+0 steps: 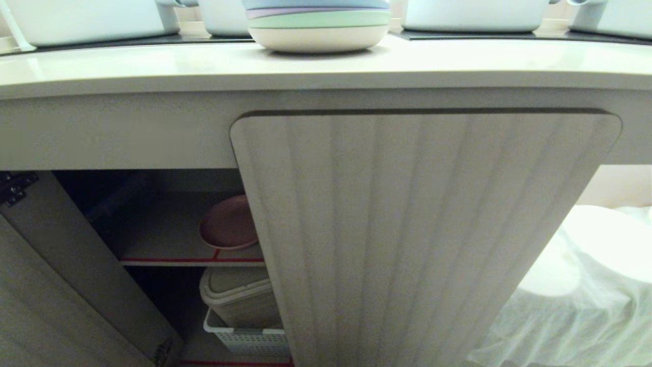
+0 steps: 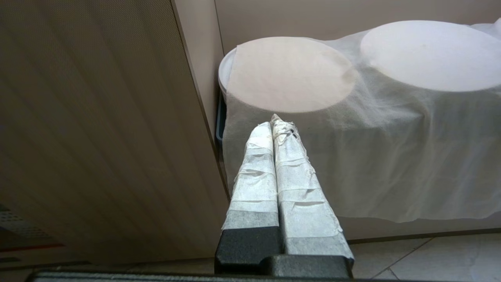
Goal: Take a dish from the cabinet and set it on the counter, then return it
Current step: Take the plate from the cabinet
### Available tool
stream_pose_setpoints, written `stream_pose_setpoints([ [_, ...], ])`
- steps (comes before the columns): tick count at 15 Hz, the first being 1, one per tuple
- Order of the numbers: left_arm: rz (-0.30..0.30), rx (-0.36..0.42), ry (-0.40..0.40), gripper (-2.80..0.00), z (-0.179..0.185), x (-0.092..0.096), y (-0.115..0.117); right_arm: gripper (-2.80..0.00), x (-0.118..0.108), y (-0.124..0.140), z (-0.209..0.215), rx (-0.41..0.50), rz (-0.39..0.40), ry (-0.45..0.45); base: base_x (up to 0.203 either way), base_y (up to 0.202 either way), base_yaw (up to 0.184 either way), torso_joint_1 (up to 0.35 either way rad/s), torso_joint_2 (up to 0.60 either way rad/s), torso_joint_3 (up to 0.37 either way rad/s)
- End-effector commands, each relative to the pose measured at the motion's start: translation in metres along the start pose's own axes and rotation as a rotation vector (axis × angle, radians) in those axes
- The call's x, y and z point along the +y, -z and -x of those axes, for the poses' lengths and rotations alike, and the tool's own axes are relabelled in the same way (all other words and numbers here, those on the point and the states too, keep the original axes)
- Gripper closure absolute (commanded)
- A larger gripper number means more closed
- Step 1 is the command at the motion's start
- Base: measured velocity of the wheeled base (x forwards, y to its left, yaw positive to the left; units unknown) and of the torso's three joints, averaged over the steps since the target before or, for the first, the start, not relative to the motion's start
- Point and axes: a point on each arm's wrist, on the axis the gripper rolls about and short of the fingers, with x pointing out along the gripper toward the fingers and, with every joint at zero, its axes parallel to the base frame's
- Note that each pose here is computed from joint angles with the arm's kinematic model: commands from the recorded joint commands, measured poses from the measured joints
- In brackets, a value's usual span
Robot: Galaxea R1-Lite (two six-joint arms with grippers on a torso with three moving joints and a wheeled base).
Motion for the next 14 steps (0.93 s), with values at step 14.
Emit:
stream_pose_setpoints([
  [14,0.176,0.569,0.097,0.0,-0.112,0.02,-0.046,0.0,0.0,0.0,0.0,-0.001,-0.002,0.0,0.0,0.0,0.0,0.0,0.0,0.0],
])
